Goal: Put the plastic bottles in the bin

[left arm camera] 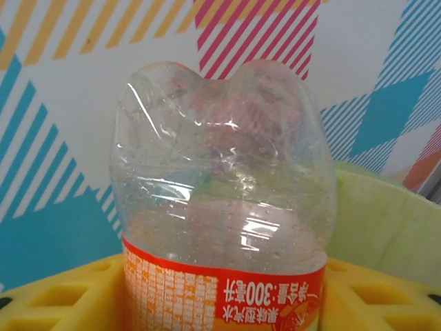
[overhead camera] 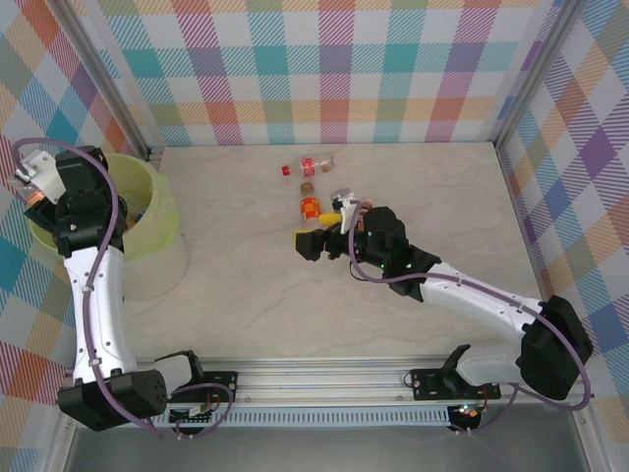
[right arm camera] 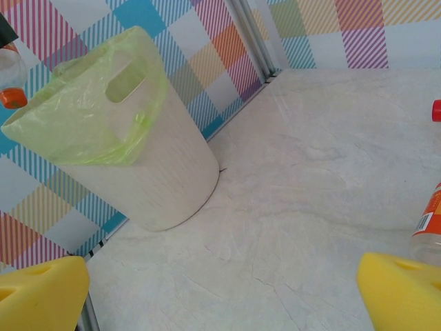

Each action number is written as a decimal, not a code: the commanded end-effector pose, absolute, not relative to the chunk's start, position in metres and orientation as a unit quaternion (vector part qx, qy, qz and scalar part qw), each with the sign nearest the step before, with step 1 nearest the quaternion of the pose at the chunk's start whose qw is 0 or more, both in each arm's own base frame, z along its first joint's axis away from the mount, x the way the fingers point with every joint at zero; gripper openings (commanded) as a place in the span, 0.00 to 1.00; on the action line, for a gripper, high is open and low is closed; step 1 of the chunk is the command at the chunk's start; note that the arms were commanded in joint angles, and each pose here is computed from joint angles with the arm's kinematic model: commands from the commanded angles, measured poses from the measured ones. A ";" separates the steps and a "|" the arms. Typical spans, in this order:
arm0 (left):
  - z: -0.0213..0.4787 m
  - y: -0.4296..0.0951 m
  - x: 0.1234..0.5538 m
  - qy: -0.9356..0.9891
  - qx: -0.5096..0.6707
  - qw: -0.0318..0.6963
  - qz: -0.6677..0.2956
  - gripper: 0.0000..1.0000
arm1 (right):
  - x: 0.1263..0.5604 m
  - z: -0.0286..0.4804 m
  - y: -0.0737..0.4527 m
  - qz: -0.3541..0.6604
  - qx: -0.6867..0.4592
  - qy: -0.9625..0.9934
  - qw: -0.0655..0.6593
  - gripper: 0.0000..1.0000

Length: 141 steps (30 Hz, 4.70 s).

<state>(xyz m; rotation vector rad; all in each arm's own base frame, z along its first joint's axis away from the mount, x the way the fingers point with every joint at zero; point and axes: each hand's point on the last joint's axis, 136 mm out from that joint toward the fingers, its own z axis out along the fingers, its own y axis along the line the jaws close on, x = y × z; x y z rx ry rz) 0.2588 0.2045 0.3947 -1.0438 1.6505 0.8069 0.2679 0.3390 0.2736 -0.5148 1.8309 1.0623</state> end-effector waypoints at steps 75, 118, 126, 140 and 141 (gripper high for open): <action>0.335 -0.105 0.355 0.835 -0.037 0.510 -0.204 1.00 | 0.415 0.053 0.233 0.045 0.072 0.943 0.323 0.57; 0.271 -0.239 0.370 0.818 -0.002 0.322 -0.477 0.91 | 0.272 0.213 0.332 0.427 -0.196 0.788 0.398 0.48; 0.266 -0.254 0.365 0.816 0.017 0.324 -0.479 0.83 | 0.267 0.231 0.353 0.471 -0.222 0.764 0.382 0.49; 0.264 -0.247 0.367 0.812 0.002 0.347 -0.470 0.45 | 0.262 0.244 0.367 0.506 -0.238 0.740 0.374 0.51; 0.264 -0.247 0.367 0.811 0.001 0.349 -0.470 0.44 | 0.262 0.244 0.368 0.506 -0.239 0.739 0.374 0.52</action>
